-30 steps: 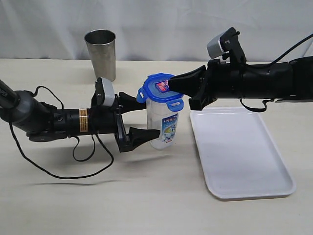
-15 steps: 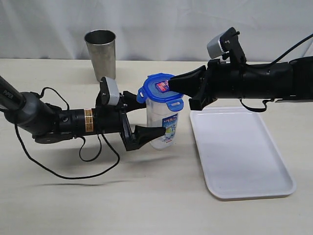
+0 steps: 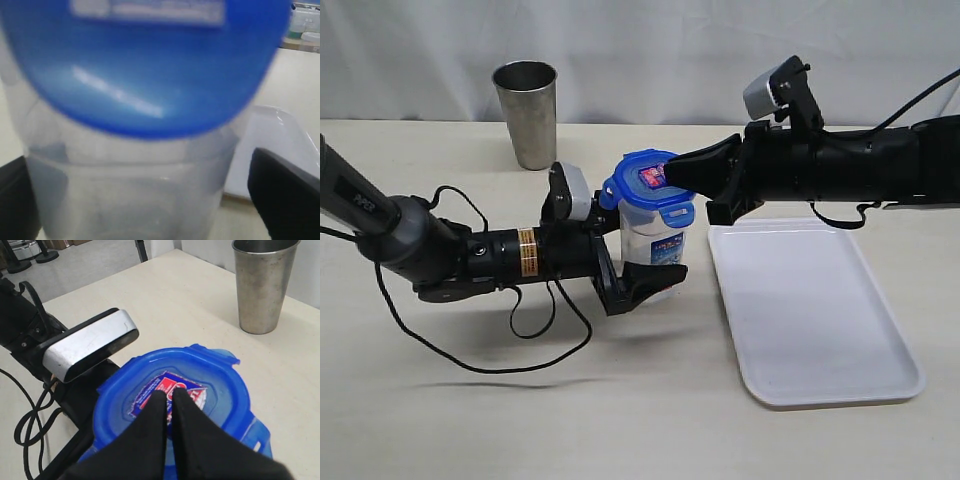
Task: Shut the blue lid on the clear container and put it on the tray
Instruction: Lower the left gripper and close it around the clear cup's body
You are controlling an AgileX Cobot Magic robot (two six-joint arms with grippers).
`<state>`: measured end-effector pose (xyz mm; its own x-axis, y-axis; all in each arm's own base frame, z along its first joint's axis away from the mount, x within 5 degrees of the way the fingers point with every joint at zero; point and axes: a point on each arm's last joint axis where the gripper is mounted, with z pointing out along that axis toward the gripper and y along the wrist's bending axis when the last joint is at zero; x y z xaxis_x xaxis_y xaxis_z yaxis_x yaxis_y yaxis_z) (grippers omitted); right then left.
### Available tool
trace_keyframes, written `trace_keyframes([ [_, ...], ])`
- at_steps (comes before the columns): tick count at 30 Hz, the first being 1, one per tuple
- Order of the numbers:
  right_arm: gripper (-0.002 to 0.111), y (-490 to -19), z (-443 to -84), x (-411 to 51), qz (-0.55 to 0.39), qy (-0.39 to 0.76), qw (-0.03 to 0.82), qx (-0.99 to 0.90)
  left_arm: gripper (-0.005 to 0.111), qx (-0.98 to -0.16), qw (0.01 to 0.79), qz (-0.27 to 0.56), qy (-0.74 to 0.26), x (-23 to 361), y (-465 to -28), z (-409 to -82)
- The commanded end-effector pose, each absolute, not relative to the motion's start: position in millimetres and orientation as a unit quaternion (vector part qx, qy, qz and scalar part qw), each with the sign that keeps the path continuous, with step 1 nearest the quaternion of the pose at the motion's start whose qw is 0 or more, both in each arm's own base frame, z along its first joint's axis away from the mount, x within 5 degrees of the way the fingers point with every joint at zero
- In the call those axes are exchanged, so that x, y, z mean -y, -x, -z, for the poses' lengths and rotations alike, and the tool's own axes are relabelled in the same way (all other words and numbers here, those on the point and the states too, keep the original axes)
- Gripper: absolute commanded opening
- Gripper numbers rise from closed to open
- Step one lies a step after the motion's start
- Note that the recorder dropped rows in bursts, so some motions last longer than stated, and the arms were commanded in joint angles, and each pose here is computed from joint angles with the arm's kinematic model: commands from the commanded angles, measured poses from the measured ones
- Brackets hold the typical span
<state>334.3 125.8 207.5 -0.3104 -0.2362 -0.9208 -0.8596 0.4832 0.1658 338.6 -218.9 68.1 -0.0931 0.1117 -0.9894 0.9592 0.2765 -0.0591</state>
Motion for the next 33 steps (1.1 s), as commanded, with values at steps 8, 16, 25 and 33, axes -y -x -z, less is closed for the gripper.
trace_keyframes([
  [8,0.005,-332.7,-204.3,-125.0,-0.331,0.389,0.441,-0.738,0.093,-0.63,0.511,0.399,-0.428,220.6,-339.7,-64.7],
  [16,0.005,-332.5,-203.8,-124.9,-0.33,0.389,0.439,-0.739,0.093,-0.623,0.518,0.407,-0.423,221.1,-339.5,-67.1],
  [25,0.005,-332.5,-203.8,-124.9,-0.33,0.389,0.439,-0.739,0.051,-0.646,0.502,0.383,-0.429,219.3,-341.4,-60.7],
  [33,0.005,-331.2,-206.9,-125.0,-0.332,0.389,0.439,-0.739,0.0,-0.664,0.486,0.351,-0.447,206.6,-347.3,-58.4],
])
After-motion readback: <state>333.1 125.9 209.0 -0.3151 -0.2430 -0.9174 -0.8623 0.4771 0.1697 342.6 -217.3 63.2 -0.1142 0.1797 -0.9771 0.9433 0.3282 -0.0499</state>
